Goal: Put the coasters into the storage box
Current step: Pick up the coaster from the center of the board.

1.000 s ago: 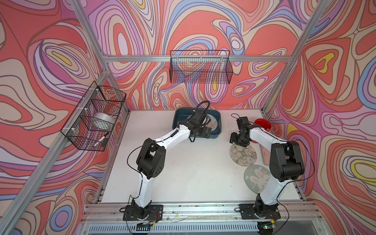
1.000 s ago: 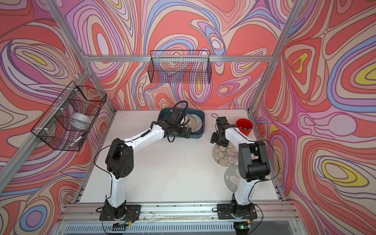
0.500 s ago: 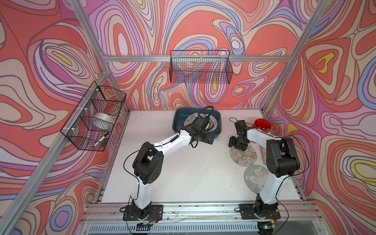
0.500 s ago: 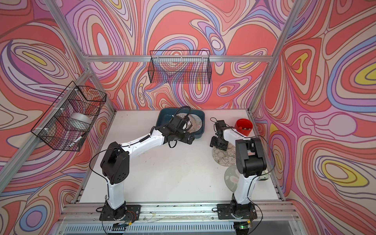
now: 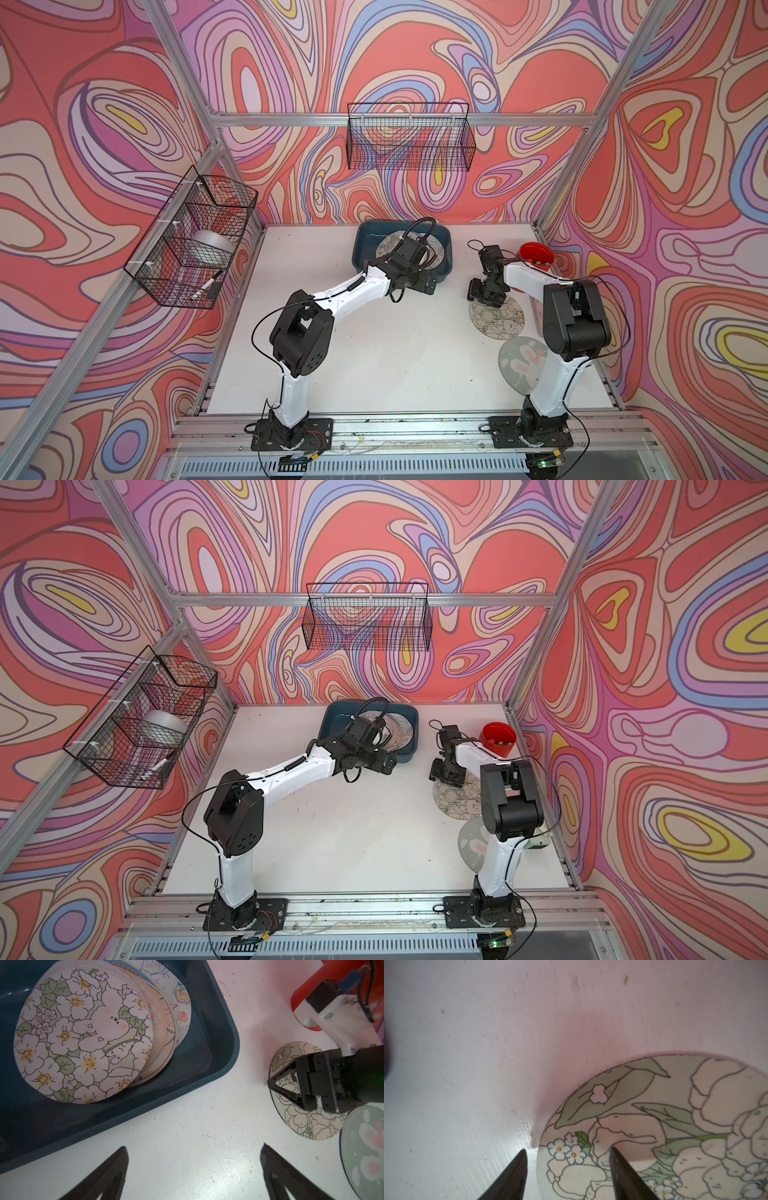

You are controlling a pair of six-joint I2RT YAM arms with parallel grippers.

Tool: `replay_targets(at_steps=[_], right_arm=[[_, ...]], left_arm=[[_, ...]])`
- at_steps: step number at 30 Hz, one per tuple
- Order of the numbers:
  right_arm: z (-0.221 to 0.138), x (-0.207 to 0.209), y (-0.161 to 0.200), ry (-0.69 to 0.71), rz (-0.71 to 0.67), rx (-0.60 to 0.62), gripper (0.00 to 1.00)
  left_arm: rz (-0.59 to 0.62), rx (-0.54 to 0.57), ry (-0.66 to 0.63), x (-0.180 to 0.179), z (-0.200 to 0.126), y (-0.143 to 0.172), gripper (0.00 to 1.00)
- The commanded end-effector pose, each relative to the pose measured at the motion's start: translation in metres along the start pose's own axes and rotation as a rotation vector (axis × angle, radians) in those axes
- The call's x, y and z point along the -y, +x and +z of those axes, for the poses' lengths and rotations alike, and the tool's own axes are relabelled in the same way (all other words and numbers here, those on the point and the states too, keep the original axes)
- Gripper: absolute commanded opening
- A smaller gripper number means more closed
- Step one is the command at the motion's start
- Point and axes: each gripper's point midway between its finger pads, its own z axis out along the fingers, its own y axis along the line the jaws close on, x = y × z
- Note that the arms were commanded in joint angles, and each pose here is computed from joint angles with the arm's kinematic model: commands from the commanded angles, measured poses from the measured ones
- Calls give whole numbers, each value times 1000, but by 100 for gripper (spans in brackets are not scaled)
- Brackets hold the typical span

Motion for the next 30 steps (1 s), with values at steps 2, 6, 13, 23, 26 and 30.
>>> replay_targets(at_steps=[2,6,13,23,26,30], right_arm=[[24,19,24,84,-4,-114,64],[26,23,26,106,-3,-129,62],[31,27,29,137,-2,-159,54],[38,21,33,124,-3,-191,37],[37,13,31,114,-12,-178,43],[32,0,27,111,-40,-154,53]], left_arm=[[-15,36,0,0,-13,-8,100],[-10,38,-3,-1,-13,-7,100],[-4,38,-5,-2,-13,-4,100],[9,44,-8,-4,-15,-3,100],[11,49,-6,-3,-16,-3,100],[13,48,-5,-3,-15,-3,100]])
